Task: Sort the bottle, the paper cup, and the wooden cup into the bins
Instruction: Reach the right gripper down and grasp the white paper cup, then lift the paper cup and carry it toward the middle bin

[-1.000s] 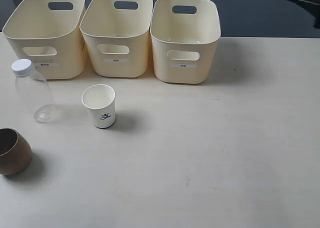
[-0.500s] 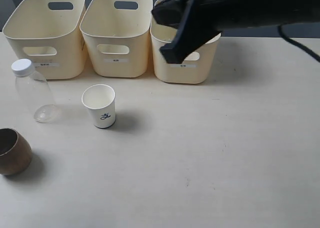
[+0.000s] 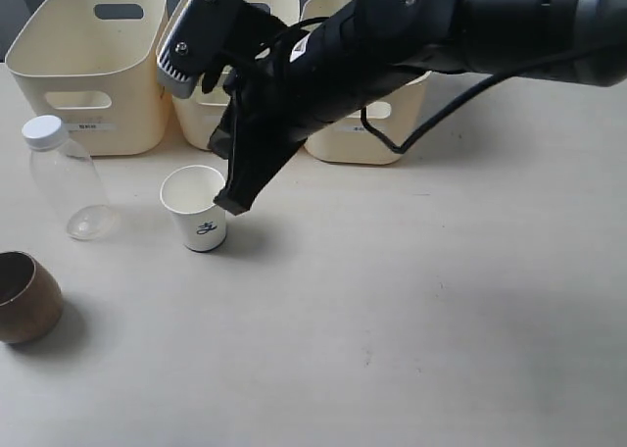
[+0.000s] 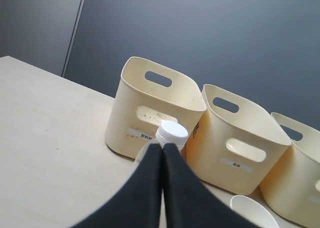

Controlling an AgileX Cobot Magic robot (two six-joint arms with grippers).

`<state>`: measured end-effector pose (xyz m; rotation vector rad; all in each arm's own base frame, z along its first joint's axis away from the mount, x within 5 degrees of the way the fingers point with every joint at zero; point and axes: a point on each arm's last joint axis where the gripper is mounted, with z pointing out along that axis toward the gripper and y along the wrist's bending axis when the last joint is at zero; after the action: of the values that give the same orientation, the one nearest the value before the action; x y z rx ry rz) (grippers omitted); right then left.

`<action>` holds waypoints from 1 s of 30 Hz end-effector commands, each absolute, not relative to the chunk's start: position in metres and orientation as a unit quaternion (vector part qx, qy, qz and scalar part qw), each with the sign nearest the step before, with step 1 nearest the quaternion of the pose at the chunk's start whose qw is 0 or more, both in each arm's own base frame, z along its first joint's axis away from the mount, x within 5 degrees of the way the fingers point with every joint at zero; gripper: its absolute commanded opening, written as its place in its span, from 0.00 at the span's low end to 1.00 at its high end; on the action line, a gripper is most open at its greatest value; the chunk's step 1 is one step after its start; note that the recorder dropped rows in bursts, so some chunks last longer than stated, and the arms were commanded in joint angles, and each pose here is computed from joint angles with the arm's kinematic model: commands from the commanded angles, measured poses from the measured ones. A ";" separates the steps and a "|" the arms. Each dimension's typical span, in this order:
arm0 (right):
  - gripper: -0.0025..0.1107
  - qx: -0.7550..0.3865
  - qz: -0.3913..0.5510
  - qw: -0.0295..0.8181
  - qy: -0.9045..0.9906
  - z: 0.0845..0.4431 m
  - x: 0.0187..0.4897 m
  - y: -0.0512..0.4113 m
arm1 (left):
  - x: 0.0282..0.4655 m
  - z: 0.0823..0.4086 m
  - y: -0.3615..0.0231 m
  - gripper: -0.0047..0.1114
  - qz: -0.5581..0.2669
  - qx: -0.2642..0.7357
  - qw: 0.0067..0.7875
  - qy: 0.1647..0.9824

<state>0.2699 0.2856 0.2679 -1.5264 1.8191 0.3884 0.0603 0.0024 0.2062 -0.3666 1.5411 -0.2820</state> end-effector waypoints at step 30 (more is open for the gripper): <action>0.46 -0.641 0.135 0.322 0.684 0.209 0.285 0.344 | 0.060 0.205 0.001 0.04 -0.127 -0.155 0.688 0.697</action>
<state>0.2788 0.3393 0.2092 -1.6703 1.8011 0.3655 0.0603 0.0015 0.2046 -0.3620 1.5608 -0.2862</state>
